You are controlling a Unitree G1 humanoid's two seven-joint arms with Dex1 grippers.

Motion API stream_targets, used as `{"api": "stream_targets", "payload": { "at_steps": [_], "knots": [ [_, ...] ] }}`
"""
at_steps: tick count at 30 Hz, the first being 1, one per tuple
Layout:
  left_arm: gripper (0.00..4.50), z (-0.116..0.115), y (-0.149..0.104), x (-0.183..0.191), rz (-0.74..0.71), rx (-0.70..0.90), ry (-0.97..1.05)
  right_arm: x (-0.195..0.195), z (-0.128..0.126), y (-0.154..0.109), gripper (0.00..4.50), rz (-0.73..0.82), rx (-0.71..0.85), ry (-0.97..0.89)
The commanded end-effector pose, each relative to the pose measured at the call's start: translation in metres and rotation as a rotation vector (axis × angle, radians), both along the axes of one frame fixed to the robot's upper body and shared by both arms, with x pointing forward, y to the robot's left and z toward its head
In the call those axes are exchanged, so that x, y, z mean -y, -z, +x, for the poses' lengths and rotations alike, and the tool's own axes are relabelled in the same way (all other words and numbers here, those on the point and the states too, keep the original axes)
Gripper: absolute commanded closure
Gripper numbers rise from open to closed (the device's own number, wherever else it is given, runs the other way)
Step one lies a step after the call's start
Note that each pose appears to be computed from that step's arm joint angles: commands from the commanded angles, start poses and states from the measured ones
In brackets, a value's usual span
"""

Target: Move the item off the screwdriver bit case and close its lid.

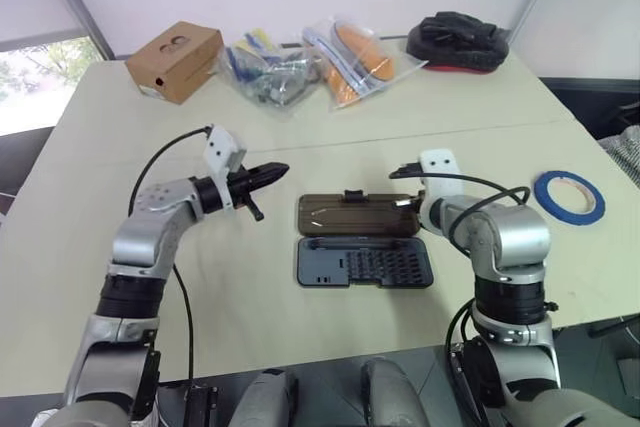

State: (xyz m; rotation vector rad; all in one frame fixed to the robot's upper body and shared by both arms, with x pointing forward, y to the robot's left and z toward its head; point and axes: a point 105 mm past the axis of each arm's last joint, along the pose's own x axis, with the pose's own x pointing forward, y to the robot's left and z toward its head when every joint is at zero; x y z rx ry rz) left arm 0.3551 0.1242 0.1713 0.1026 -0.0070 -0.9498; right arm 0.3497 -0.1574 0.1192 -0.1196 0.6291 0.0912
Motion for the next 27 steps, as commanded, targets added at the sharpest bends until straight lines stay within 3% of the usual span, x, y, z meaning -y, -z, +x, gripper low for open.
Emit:
{"api": "stream_targets", "payload": {
  "at_steps": [1, 17, 20, 27],
  "knots": [
    [4.50, -0.003, -0.013, 0.003, -0.012, 0.055, 0.021, -0.016, 0.002, -0.003, 4.48, 0.011, 0.018, -0.062],
    [4.50, -0.007, -0.007, 0.005, -0.015, 0.037, 0.025, -0.021, 0.005, -0.002, 4.48, 0.002, 0.036, -0.109],
    [4.50, -0.007, -0.007, 0.006, -0.017, 0.035, 0.027, -0.022, 0.006, -0.006, 3.60, 0.002, 0.052, -0.115],
    [4.50, -0.016, -0.008, 0.012, -0.044, -0.006, 0.102, -0.021, 0.006, -0.018, 0.05, -0.009, 0.094, -0.137]
  ]
}}
